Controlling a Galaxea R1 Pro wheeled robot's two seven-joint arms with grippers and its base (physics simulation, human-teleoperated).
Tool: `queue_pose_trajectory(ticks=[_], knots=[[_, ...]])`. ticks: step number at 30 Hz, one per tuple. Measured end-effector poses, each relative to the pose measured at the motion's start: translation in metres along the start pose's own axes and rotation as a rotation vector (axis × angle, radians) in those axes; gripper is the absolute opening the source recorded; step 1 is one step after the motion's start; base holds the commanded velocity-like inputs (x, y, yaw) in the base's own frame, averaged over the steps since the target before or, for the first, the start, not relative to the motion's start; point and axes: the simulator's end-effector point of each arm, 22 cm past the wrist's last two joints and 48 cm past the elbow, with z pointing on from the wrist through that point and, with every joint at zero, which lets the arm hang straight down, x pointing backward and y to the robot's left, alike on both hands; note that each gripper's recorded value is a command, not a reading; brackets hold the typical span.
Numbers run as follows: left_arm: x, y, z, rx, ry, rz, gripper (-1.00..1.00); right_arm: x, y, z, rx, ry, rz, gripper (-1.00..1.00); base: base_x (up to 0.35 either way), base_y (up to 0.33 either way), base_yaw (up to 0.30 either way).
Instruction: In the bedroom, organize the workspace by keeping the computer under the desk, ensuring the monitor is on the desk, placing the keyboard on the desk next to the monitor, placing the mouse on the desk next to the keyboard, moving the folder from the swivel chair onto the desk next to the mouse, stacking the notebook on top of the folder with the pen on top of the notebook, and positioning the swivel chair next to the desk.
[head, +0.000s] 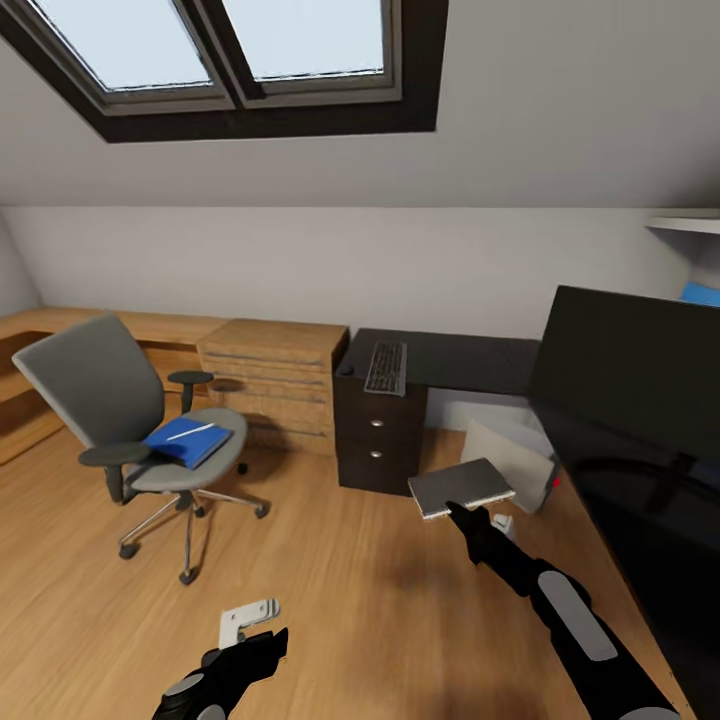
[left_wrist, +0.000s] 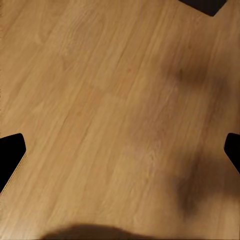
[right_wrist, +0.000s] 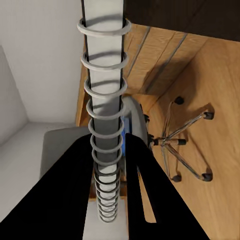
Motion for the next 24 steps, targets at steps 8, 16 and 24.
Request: queue_pose_trajectory(ticks=[8, 16, 24], knots=[[0.0, 0.0, 0.0, 0.0, 0.0, 0.0, 1.0, -0.018, 0.025, -0.001, -0.099, -0.106, -0.242, -1.0, 0.312, 0.148, 0.0], [0.0, 0.0, 0.0, 0.0, 0.0, 0.0, 1.0, -0.015, 0.028, 0.001, -0.106, -0.114, -0.275, -1.0, 0.313, 0.138, 0.0], [0.0, -0.001, 0.0, 0.0, -0.001, 0.0, 1.0, -0.015, 0.027, 0.001, -0.105, -0.117, -0.271, -1.0, 0.32, -0.027, 0.0]])
